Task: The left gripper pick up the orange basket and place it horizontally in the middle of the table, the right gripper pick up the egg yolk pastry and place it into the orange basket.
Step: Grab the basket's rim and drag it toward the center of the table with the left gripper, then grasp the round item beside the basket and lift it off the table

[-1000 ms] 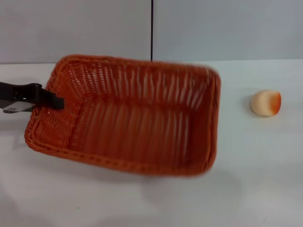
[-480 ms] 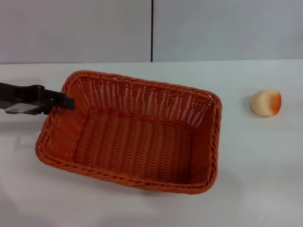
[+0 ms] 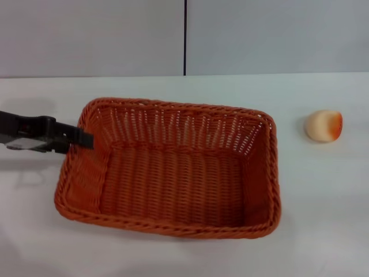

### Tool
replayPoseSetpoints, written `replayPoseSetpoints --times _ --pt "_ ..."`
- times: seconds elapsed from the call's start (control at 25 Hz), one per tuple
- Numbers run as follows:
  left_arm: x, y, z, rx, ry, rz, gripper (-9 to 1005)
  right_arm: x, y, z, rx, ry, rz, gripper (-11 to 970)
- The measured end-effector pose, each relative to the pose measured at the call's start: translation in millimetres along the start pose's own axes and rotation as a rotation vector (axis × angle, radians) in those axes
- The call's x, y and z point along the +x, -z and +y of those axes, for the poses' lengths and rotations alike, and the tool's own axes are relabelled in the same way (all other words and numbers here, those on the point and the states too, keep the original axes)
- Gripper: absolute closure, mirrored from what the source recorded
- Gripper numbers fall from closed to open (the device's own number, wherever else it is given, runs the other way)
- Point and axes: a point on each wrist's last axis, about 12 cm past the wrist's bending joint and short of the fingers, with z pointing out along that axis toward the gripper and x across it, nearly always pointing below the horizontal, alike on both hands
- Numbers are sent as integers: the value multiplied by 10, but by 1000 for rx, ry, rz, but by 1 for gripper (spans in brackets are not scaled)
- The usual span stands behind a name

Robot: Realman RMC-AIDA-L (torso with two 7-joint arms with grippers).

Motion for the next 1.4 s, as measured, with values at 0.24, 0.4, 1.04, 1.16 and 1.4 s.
replayPoseSetpoints --times 0.24,0.4,1.04,1.16,1.4 --pt "12 50 38 -19 -5 3 338 -1 -25 8 -4 1 -2 306" --pt "-9 123 100 -32 -14 -37 337 -6 -43 10 -7 2 -4 306" --pt "-478 -59 357 95 -330 -753 346 -311 -436 -224 -184 -153 173 307" --pt "-477 -70 372 108 -389 -848 353 -496 -603 -278 -315 -221 329 307" --pt "-366 -168 409 150 -532 -1168 363 -877 -980 -176 -554 -162 723 306"
